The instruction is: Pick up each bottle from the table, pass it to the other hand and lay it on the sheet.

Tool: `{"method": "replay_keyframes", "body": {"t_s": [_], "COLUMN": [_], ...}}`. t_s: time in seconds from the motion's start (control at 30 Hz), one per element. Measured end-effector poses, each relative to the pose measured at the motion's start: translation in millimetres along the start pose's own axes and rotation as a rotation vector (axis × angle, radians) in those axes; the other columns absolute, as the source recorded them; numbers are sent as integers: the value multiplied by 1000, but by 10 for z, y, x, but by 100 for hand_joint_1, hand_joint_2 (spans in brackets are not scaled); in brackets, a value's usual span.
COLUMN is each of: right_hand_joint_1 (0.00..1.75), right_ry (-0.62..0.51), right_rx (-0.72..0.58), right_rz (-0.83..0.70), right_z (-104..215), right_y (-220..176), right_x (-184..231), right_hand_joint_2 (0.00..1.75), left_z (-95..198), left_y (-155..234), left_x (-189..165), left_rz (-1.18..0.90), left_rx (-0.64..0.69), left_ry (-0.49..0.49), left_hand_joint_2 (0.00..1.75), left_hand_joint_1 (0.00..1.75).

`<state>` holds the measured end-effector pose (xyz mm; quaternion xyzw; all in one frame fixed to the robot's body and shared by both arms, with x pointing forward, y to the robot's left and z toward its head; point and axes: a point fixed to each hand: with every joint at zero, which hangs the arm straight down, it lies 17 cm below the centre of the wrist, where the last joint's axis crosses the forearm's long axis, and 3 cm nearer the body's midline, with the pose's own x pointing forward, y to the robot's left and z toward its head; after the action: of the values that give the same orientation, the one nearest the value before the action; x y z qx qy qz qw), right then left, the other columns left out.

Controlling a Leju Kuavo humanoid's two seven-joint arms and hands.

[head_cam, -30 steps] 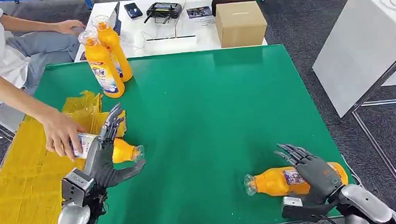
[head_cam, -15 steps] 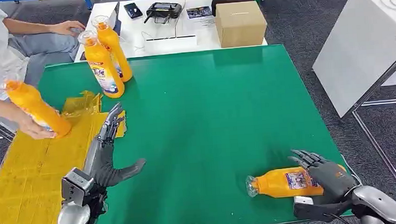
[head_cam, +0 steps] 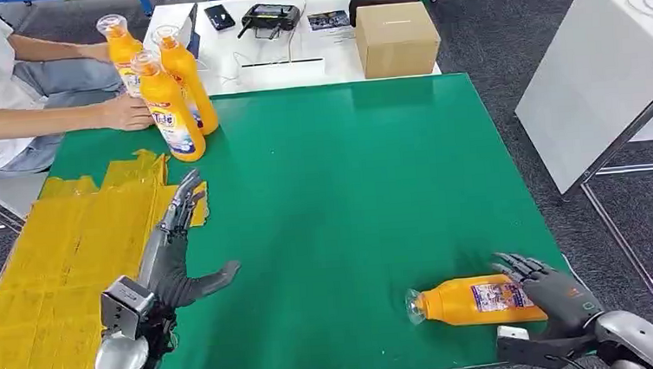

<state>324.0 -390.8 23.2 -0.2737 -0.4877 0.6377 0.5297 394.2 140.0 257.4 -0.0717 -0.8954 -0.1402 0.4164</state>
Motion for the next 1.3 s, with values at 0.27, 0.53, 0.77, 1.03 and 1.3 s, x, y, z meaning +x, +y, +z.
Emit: {"method": "replay_keyframes", "body": {"t_s": [0.27,0.53,0.77,1.03,1.3], "right_hand_joint_1": [0,101,148,148,147], "right_ry": [62,166,203,218,219], "right_rx": [-9,21,46,59,61], "right_rz": [29,86,91,92,93], "right_z": [96,81,60,30,13], "right_y": [-86,2,50,68,72], "right_x": [-149,-362,-469,-529,-539], "right_hand_joint_2": [175,175,175,175,175], "left_z": [-1,-1,-5,-16,-17], "left_y": [11,7,2,-42,-62], "left_x": [-10,-21,-25,-21,-31], "left_rz": [-3,-3,-2,4,6], "left_rx": [6,4,2,-9,-14], "left_ry": [5,12,15,13,15], "left_hand_joint_2": [175,175,175,175,175], "left_hand_joint_1": [0,0,0,0,0]}}
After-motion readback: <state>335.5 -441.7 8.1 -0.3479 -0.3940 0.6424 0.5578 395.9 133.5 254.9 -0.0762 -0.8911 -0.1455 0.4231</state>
